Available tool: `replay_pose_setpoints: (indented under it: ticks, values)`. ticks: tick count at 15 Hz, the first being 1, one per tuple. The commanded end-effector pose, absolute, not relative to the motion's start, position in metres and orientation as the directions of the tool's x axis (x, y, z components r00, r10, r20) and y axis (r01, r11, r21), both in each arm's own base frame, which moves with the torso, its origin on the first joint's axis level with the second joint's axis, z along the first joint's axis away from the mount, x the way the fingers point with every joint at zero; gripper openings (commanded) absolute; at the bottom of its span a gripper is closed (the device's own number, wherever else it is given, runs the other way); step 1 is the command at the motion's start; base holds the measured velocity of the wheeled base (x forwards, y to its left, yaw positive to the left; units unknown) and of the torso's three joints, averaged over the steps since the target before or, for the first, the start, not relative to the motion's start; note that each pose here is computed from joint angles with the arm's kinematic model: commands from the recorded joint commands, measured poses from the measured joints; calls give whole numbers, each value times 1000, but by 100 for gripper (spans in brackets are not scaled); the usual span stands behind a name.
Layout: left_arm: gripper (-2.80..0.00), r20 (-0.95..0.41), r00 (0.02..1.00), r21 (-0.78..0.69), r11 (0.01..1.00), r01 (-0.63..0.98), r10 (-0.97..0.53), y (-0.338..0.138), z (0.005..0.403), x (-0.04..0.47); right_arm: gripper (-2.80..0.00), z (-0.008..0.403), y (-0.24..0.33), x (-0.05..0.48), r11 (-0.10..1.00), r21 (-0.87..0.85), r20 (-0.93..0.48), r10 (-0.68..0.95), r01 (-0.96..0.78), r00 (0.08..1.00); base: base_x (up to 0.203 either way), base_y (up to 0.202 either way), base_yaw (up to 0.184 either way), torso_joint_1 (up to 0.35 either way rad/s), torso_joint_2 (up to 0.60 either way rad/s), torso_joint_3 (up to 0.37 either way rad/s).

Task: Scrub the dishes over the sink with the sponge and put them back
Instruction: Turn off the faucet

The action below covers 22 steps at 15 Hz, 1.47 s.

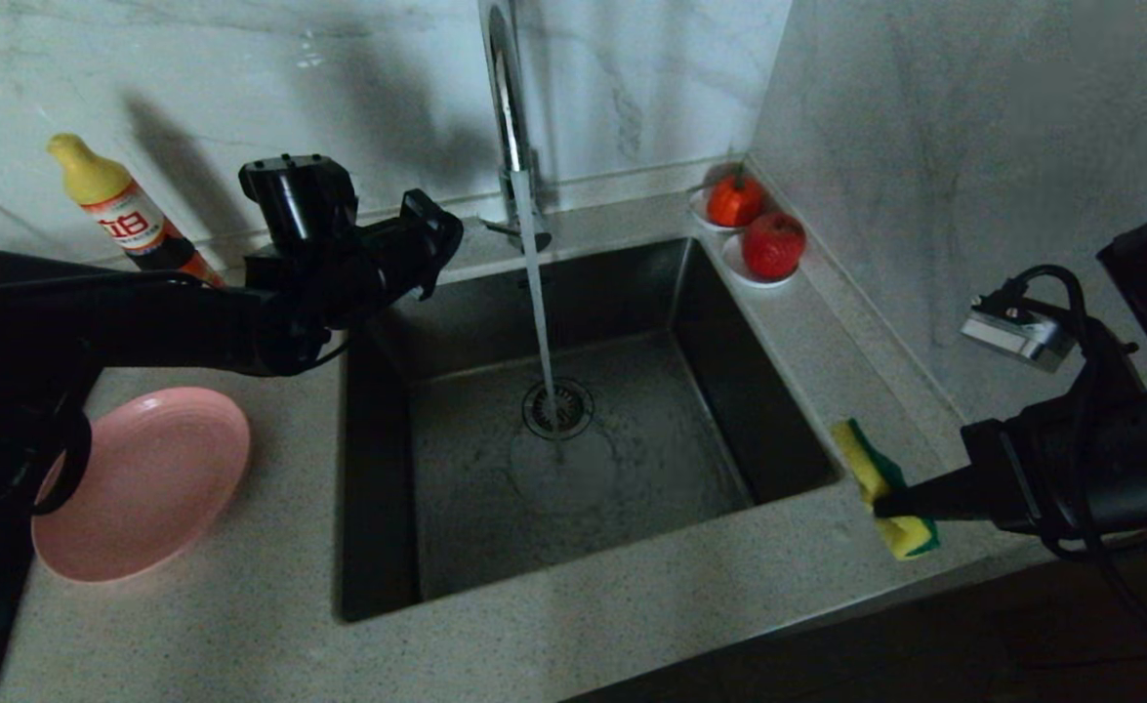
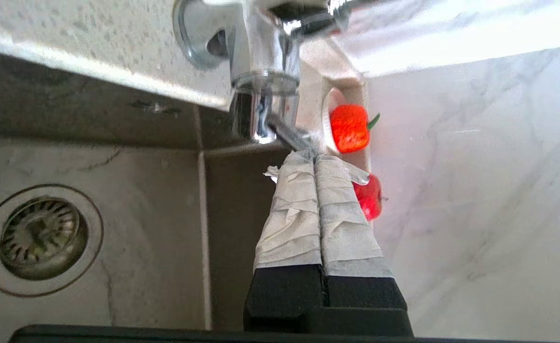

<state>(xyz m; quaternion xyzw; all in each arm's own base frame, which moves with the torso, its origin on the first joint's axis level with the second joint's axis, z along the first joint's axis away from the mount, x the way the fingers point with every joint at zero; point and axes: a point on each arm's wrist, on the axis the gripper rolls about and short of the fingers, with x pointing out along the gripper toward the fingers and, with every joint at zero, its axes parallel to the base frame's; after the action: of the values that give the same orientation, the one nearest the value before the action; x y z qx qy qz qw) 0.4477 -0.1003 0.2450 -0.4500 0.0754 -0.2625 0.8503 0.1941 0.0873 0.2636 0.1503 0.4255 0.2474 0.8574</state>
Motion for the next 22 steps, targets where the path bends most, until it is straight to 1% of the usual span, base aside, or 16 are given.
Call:
replay_pose_setpoints:
  ticks: [1, 4, 8, 12, 15, 17, 22]
  values:
    - [-280, 119, 848, -814, 439, 381, -516, -101, 244, 453, -280, 259, 87, 194, 834, 470, -665, 550, -289, 505, 0, 0, 0, 0, 0, 0]
    - [-280, 122, 848, -814, 436, 383, -516, -103, 241, 459, -280, 259, 84, 195, 837, 470, -663, 545, -280, 514, 0, 0, 0, 0, 0, 0]
    - [-280, 127, 848, -814, 435, 385, -514, -104, 237, 467, -280, 250, 84, 198, 835, 481, -682, 548, -266, 485, 0, 0, 0, 0, 0, 0]
    - [-280, 134, 848, -812, 434, 391, -513, -104, 235, 471, -280, 247, 85, 202, 830, 483, -660, 554, -278, 508, 0, 0, 0, 0, 0, 0]
    - [-280, 138, 851, -811, 436, 391, -507, -102, 235, 474, -280, 244, 83, 202, 833, 484, -664, 549, -268, 508, 0, 0, 0, 0, 0, 0]
    - [-280, 150, 858, -807, 441, 393, -491, -92, 243, 471, -280, 245, 81, 202, 834, 484, -661, 548, -267, 513, 0, 0, 0, 0, 0, 0]
    - [-280, 214, 859, -783, 443, 436, -466, -74, 285, 442, -280, 249, 80, 197, 830, 485, -651, 553, -276, 521, 0, 0, 0, 0, 0, 0]
